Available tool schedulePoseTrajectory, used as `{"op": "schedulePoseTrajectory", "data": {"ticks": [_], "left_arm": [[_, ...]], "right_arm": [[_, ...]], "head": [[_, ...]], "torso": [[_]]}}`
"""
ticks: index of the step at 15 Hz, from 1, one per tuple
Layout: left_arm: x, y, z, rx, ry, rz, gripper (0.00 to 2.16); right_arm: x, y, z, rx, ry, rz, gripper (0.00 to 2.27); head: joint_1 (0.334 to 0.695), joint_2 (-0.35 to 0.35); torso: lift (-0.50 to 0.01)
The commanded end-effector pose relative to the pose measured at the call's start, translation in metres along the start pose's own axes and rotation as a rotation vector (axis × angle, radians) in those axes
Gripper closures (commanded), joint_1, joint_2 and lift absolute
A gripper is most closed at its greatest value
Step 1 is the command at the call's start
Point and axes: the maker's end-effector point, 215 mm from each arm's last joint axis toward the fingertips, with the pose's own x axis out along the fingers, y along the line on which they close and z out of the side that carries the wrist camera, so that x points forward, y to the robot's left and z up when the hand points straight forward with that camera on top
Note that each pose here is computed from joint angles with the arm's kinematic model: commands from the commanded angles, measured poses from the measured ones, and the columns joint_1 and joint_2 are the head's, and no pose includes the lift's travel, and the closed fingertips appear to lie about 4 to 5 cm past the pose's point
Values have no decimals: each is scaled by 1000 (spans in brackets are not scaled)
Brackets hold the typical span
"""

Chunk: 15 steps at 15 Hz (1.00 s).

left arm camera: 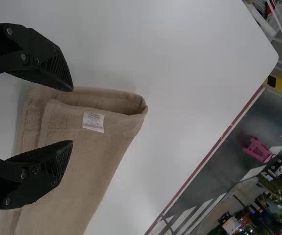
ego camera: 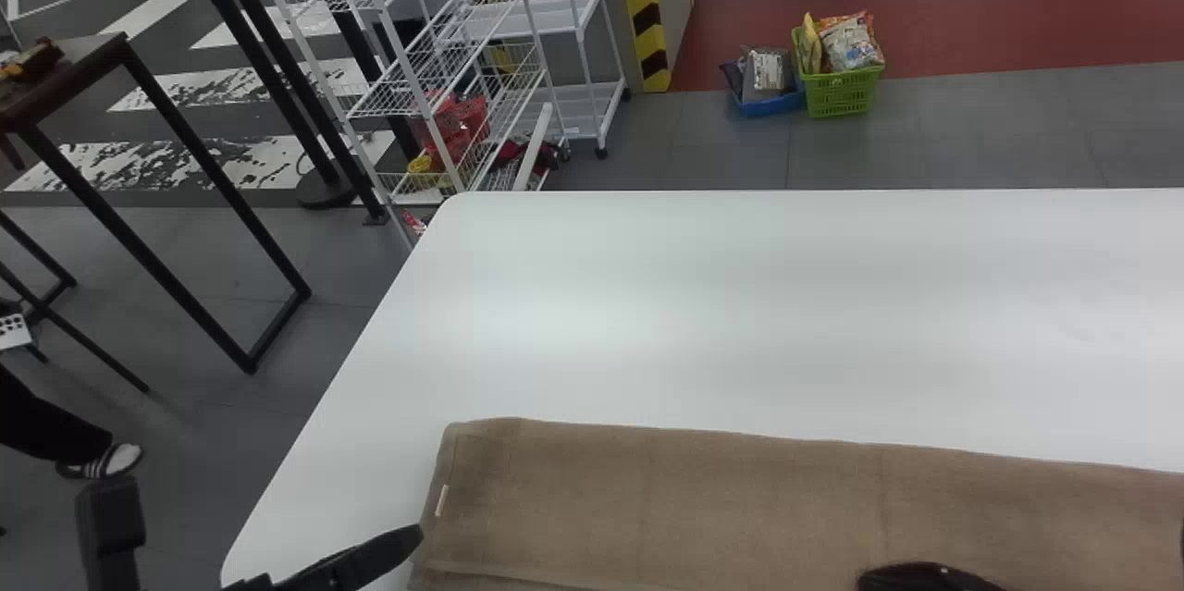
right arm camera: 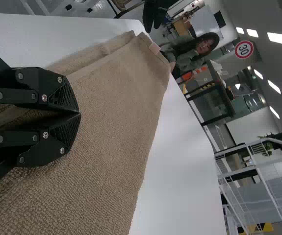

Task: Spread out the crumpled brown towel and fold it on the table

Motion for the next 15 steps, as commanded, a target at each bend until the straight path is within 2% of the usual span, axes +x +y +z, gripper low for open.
{"op": "schedulePoseTrajectory", "data": {"ticks": [1,4,5,6,7,8,9,10,11,12,13,15], "left_arm": [[4,-9,-9,4,22,-19,566],[12,-21,-18,16,49,-42,603],[13,-22,-20,20,55,-41,886],[13,-22,-20,22,55,-41,1028],[12,-22,-20,23,55,-40,1028],[12,-22,-19,28,54,-37,1278],[12,-20,-19,28,54,-28,1426],[11,-16,-19,30,55,-8,1423],[9,-13,-15,37,47,9,1207],[7,-13,-6,63,23,12,481],[5,-11,-1,78,7,17,340],[4,-1,11,120,-27,57,329]], "right_arm": [[0,0,-1,5,-2,1,974],[0,0,-2,9,-2,2,974],[0,0,-1,7,-3,2,974],[0,0,-1,8,-4,1,974],[-1,-1,0,9,-5,0,974],[-1,-1,-1,12,-8,0,974],[-1,-1,-1,16,-9,1,974],[-1,-1,-1,16,-9,1,974],[-1,-1,0,17,-8,1,974],[-1,-1,0,17,-8,3,974],[-1,-1,0,17,-8,3,974],[-1,-1,0,20,-12,6,974]], "head": [[695,350],[695,350],[695,350],[695,350],[695,350],[695,350],[695,350],[695,350],[695,350],[695,350],[695,350],[695,350]], "torso": [[-127],[-127],[-127],[-127],[-127],[-127],[-127],[-127],[-127],[-127],[-127],[-127]]}}
